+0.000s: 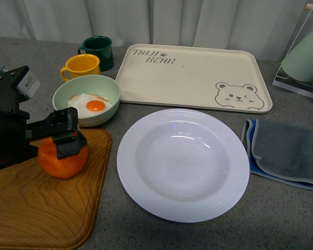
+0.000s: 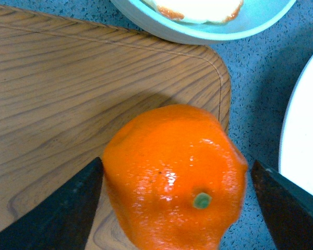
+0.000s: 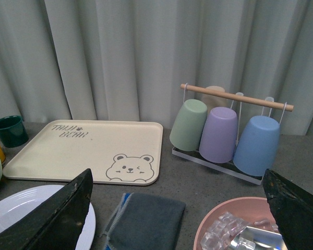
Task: Place orange and plate with both arms
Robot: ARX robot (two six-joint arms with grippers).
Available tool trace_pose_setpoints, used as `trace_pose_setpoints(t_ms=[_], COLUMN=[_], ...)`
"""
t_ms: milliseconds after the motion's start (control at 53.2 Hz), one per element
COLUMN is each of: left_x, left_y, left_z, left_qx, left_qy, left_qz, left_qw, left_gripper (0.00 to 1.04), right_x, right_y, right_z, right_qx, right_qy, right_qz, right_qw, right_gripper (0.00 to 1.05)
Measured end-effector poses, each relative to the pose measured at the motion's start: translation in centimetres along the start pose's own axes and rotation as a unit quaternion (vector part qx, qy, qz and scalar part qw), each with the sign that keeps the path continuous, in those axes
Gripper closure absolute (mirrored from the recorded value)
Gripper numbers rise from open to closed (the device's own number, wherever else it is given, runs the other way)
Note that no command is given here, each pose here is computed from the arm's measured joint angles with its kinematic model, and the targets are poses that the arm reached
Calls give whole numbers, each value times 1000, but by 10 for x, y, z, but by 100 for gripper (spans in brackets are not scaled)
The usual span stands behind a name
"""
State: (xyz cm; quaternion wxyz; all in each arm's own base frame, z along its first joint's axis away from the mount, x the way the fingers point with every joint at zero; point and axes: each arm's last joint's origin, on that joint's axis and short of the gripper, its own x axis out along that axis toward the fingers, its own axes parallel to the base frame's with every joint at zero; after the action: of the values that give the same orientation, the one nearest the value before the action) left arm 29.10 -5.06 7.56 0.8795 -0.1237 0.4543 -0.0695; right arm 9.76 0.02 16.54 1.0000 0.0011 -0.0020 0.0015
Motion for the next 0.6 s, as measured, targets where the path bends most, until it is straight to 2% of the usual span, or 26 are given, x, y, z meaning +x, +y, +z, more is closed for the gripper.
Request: trace_pose_setpoints(t_ms=[56,131,225,432,601], left_x=[0,0,-3,-19,-16], left_y=[-1,-2,-6,-36,-84], left_z=[0,-1,-1,15,26], left_qx=[2,4,7,35,74], left_qy=[1,4,5,-27,-42], left_qz=[0,-1,-4,-46,-94], left_qw=[1000,1000,1000,998,992], left_gripper=[27,42,51,55,55], right_x=[0,0,0,0,0], right_y=[0,0,0,0,0], right_z=[0,0,0,0,0], right_qx=[0,0,0,0,0], right_qy=[0,0,0,0,0], right_qz=[0,0,0,0,0], right_qw=[1000,1000,1000,1000,1000], right_gripper=[9,9,9,9,9])
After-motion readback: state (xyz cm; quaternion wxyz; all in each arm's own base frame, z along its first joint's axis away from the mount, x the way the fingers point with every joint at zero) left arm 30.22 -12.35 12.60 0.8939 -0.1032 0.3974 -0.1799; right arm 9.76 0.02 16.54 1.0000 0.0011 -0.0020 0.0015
